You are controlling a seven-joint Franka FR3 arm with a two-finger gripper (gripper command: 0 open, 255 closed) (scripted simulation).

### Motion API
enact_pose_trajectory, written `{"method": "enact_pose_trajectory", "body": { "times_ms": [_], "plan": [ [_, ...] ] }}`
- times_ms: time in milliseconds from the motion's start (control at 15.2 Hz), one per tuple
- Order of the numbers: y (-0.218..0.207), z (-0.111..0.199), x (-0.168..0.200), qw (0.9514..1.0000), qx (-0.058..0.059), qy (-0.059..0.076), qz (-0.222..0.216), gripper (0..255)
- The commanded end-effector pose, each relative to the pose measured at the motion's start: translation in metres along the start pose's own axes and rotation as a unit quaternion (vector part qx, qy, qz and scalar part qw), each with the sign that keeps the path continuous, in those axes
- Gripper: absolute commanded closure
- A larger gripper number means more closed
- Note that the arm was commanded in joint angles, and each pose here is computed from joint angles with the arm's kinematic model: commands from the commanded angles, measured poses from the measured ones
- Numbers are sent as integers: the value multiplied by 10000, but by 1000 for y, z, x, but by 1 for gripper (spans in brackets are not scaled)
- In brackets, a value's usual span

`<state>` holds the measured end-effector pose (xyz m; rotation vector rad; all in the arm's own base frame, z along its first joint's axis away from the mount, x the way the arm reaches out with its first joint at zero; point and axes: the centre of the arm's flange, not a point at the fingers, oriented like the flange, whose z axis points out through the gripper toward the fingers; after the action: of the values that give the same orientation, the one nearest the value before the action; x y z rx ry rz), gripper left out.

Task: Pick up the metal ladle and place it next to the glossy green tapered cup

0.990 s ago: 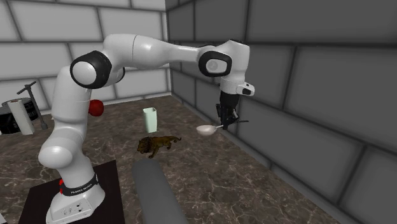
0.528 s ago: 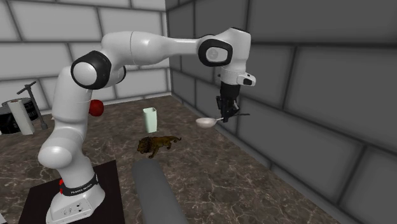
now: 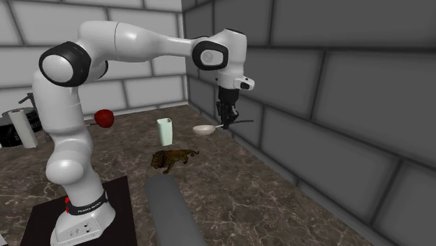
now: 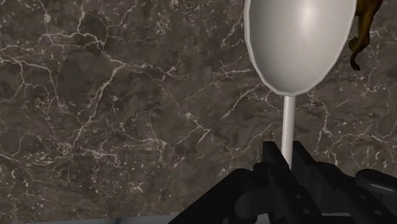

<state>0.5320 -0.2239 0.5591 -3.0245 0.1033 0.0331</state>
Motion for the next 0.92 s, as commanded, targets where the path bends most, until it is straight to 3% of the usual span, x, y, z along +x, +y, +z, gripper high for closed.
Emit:
{"method": "enact_pose_trajectory", "body": {
  "times_ms": [0, 858],
  "plan": [
    [-21, 5, -19, 10000, -3, 0, -1, 255],
    [-150, 22, -131, 10000, -3, 0, -1, 255]
  ]
}}
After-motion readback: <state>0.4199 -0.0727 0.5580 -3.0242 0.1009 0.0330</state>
